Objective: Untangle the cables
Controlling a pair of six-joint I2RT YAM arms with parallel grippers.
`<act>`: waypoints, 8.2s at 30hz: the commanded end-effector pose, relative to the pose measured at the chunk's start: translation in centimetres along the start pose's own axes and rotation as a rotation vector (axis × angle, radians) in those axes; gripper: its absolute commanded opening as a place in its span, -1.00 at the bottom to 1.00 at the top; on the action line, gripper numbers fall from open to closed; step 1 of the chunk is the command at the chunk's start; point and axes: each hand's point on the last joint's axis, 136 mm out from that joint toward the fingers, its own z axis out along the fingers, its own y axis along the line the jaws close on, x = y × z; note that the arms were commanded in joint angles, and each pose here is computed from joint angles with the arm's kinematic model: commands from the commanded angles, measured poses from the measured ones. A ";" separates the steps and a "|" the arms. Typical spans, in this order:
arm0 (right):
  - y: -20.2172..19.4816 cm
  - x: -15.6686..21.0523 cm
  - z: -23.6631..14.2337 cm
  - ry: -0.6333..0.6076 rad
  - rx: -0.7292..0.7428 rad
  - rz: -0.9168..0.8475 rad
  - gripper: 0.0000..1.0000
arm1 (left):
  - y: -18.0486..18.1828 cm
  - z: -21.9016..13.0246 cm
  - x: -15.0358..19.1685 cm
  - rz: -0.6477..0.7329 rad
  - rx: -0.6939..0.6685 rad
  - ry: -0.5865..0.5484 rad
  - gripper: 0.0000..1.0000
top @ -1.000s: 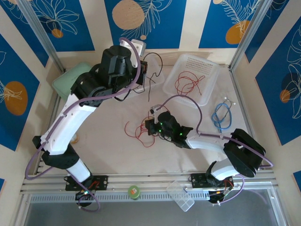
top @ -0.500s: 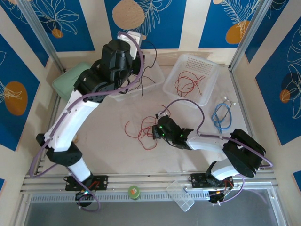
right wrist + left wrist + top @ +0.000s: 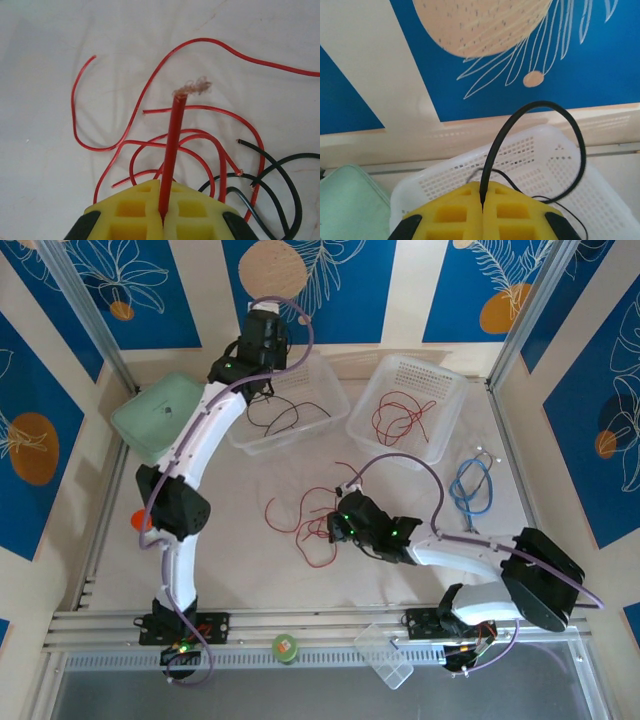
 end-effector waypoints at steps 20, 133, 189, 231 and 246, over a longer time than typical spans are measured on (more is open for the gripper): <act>-5.2 -3.2 -10.3 -0.030 0.149 0.180 0.10 | -3.7 11.2 16.8 0.002 0.079 0.342 -1.00; 4.9 -8.5 -11.1 0.099 -0.425 0.035 -1.00 | -10.6 -18.6 24.6 -0.118 0.685 0.224 -0.21; -13.1 -27.7 -9.7 -0.166 -0.002 0.231 -1.00 | -10.4 -25.4 19.8 0.039 0.932 0.024 0.68; -19.6 -24.7 -7.4 -0.123 0.346 0.305 0.14 | -6.0 -18.5 30.8 0.059 0.420 0.594 0.39; -12.4 -12.9 -13.0 -0.070 0.198 0.303 0.03 | -13.0 -11.3 32.3 0.461 0.576 0.631 0.28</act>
